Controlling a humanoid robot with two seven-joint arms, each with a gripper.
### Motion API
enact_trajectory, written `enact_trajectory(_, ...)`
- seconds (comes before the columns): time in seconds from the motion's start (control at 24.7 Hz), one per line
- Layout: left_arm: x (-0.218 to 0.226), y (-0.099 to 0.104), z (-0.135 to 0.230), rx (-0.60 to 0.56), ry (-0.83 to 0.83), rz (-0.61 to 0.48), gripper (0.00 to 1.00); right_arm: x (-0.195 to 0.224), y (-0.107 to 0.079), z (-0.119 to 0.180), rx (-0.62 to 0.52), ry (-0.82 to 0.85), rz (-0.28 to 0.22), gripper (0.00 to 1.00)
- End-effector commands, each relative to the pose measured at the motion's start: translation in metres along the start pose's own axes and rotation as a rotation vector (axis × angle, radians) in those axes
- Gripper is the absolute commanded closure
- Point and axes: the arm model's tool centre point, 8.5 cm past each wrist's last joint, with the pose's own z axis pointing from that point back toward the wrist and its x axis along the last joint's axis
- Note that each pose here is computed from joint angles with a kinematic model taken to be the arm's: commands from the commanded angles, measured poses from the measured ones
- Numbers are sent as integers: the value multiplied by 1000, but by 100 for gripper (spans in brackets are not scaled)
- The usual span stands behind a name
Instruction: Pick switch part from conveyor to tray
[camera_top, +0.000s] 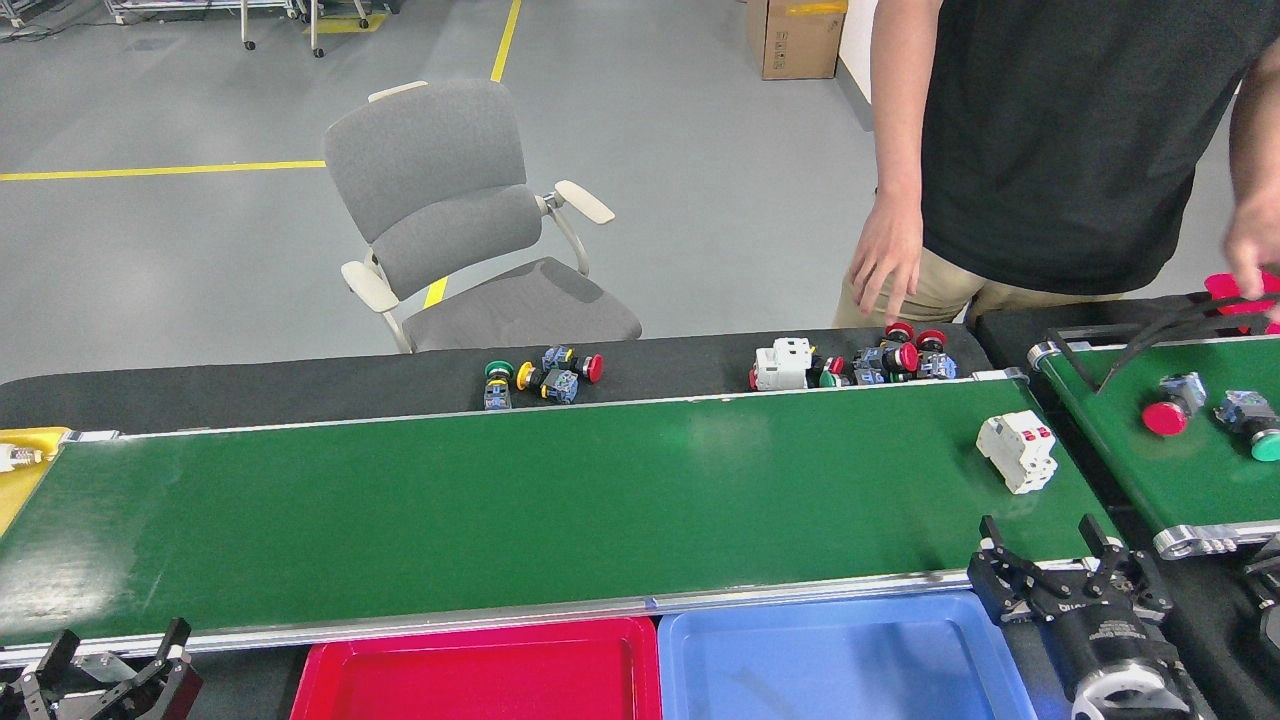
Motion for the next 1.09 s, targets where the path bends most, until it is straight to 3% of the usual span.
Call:
enact_trajectory(0.0,-3,7,-3,21,-4,-15,0,-2,-12,-15,-8,3,7,0)
enact_trajectory(0.24,-2,7,-7,22,-1,-7,0,5,-18,-57,24,-13,-11,0)
enact_trajectory(0.45,1,6,-16,23,-6,3,0,15,-16,-73,51,-28,-17,0)
enact_trajectory(0.49,2,6,-18,25,-8,5,0,21,-16,-78,59,-43,-11,5)
enact_trajectory(0.53,3,6,-21,26,-9,8,0,28,-12,-83,77,-59,0,18)
enact_trajectory(0.65,3,5,-22,23,-8,8,0,46,-5,-89,109,-103,48,68)
enact_trajectory(0.81,3,5,-22,23,-8,8,0,54,-3,-87,103,-121,43,96)
enact_trajectory(0.89,3,5,-21,23,-7,10,0,60,-11,-83,59,-135,37,99)
enact_trajectory(1.05,0,3,-18,19,1,10,0,65,-16,-25,-49,-177,34,99)
